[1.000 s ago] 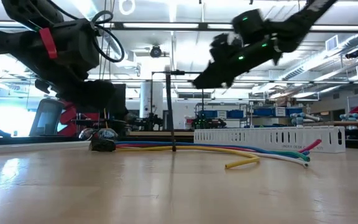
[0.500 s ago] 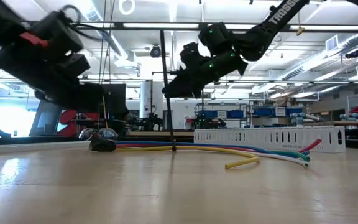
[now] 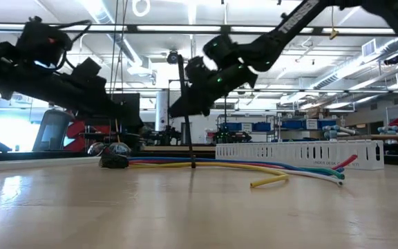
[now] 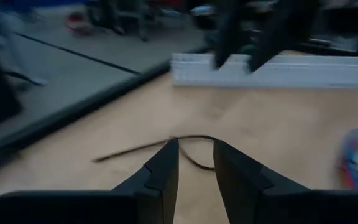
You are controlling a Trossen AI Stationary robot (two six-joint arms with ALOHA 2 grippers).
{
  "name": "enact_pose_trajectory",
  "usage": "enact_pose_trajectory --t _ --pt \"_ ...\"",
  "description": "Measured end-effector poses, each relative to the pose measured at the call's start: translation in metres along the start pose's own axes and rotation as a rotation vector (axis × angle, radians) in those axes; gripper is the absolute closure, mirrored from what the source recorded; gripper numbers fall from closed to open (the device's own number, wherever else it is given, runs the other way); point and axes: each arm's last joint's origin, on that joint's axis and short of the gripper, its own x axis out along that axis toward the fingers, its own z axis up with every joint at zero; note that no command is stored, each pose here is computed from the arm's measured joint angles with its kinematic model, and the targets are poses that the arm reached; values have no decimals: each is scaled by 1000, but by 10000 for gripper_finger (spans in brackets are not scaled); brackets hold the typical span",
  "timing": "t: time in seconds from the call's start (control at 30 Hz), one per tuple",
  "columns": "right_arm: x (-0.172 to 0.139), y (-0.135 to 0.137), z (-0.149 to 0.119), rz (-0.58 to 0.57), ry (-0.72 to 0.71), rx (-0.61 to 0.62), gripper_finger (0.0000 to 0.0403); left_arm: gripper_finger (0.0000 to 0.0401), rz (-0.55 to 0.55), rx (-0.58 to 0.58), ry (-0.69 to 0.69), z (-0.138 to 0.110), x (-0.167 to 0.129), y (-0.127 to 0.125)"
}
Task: Ziptie cables
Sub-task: Wrap the cable wires with black zip tie
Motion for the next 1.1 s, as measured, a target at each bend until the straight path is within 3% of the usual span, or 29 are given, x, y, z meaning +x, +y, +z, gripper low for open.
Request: enact_pose_trajectory --t 0.27,0.43,0.7,0.8,1.1 --pt "37 -18 -5 0 189 29 269 292 -102 -23 47 2 5 4" --pt "48 -22 -8 -5 305 54 283 292 -110 -21 68 0 6 5" --pt "45 -19 -2 -186 462 128 314 292 -132 -45 80 0 6 4" --pt "43 -17 4 -255 461 175 321 292 -142 -54 80 0 6 4" --pt "44 -14 3 -292 445 353 310 292 -147 -89 45 3 6 3"
